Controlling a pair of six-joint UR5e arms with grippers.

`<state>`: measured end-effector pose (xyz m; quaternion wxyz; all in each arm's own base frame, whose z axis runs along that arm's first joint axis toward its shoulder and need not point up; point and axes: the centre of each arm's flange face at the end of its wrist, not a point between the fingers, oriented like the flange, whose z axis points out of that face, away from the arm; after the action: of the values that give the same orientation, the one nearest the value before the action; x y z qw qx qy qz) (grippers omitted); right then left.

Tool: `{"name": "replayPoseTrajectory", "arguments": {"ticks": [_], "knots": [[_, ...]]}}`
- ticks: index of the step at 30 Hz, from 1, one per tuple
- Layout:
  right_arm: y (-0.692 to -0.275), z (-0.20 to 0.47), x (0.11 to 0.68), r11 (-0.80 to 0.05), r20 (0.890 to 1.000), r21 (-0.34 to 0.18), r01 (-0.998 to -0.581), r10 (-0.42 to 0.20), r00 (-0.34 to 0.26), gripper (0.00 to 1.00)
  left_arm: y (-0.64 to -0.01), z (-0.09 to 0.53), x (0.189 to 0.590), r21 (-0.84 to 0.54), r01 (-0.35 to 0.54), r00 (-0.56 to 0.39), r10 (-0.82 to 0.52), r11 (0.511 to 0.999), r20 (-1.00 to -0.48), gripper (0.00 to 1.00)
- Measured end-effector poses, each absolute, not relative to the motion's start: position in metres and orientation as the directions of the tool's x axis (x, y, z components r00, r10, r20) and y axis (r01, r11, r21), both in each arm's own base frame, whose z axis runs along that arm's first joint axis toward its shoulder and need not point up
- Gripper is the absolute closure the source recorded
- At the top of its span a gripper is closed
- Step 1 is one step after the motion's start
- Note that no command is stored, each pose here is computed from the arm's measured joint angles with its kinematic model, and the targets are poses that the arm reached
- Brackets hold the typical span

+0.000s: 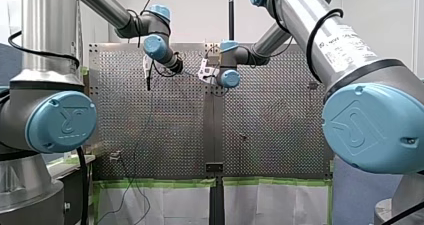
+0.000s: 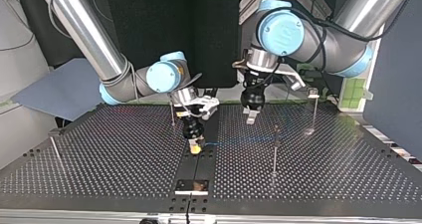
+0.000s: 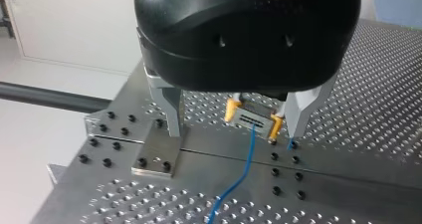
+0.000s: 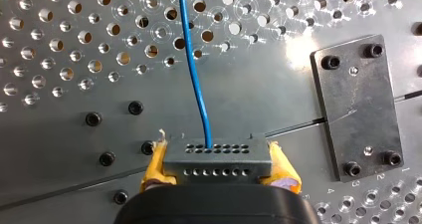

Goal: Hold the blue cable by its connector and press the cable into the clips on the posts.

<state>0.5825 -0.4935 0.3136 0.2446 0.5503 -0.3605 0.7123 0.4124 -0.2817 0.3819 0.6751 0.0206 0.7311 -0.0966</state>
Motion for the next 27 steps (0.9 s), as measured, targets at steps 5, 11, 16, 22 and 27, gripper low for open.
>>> {"name": "replayPoseTrajectory", "arguments": {"ticks": [5,11,16,22,27], "knots": [[-0.493,0.314,0.583,-0.621,0.96,-0.243,-0.745,-0.047,-0.274,1.0,-0.283,0.366,0.425,-0.11,0.119,-0.077,-0.101,0.987,-0.992,0.0],[-0.493,0.314,0.583,-0.621,0.961,-0.243,-0.745,-0.047,-0.274,1.0,-0.28,0.354,0.444,-0.099,0.057,-0.059,-0.095,0.994,-0.994,0.0],[-0.493,0.314,0.583,-0.622,0.961,-0.242,-0.745,-0.047,-0.273,1.0,-0.281,0.354,0.462,-0.085,0.005,-0.044,-0.085,0.996,-0.995,0.0],[-0.493,0.314,0.584,-0.622,0.961,-0.242,-0.745,-0.045,-0.274,1.0,-0.282,0.376,0.476,-0.096,-0.026,-0.001,-0.096,0.995,-0.995,0.0],[-0.493,0.313,0.583,-0.622,0.961,-0.242,-0.745,-0.045,-0.274,1.0,-0.283,0.396,0.485,-0.111,-0.029,0.039,-0.11,0.993,-0.993,0.0]]}}
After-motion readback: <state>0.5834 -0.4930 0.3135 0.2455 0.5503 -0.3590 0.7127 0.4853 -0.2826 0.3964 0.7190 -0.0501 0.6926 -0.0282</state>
